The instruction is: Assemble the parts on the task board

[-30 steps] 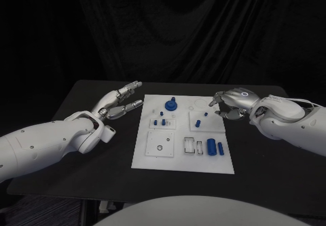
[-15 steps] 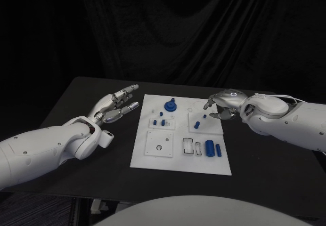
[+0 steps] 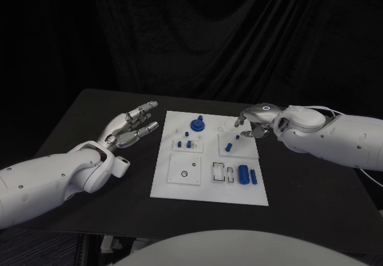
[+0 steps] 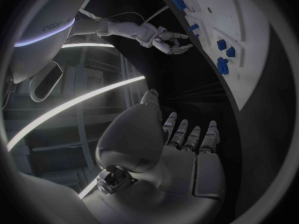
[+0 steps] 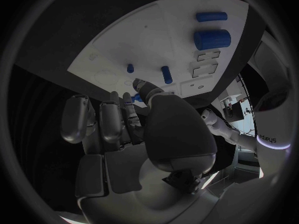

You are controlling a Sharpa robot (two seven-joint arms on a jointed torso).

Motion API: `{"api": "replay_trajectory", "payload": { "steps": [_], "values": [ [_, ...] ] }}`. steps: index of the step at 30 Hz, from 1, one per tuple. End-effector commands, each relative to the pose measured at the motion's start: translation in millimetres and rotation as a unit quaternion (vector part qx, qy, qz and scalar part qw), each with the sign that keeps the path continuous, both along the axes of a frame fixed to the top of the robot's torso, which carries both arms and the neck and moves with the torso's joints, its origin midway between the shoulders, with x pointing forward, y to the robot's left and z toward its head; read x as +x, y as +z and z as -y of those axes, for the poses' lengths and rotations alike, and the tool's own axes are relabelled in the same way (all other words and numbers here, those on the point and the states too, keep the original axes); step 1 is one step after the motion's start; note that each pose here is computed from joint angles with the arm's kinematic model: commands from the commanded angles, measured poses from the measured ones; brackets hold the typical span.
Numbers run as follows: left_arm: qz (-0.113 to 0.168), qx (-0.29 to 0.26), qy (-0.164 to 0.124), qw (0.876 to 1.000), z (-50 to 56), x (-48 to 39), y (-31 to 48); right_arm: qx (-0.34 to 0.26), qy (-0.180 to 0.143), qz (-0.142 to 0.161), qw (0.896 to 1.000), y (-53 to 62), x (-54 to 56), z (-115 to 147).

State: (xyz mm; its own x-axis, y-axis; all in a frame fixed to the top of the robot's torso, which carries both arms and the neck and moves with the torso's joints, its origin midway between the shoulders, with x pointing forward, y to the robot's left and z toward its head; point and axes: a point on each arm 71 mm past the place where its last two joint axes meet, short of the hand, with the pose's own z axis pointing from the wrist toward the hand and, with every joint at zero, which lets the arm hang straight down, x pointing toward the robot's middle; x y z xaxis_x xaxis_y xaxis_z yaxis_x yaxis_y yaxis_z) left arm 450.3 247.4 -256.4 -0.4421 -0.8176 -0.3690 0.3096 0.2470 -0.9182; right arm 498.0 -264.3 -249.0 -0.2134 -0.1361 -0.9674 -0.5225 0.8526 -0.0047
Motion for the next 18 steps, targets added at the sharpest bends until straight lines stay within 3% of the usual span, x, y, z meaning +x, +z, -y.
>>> {"api": "replay_trajectory", "payload": {
  "steps": [1,18],
  "values": [
    [0.067,-0.038,-0.023,0.997,3.5,-4.4,10.2,0.006,-0.014,-0.019,1.000,-3.0,1.2,2.2],
    [0.060,-0.040,-0.029,0.997,4.5,-4.9,9.1,0.020,-0.008,-0.020,1.000,-8.5,1.4,3.5]
  ]
}}
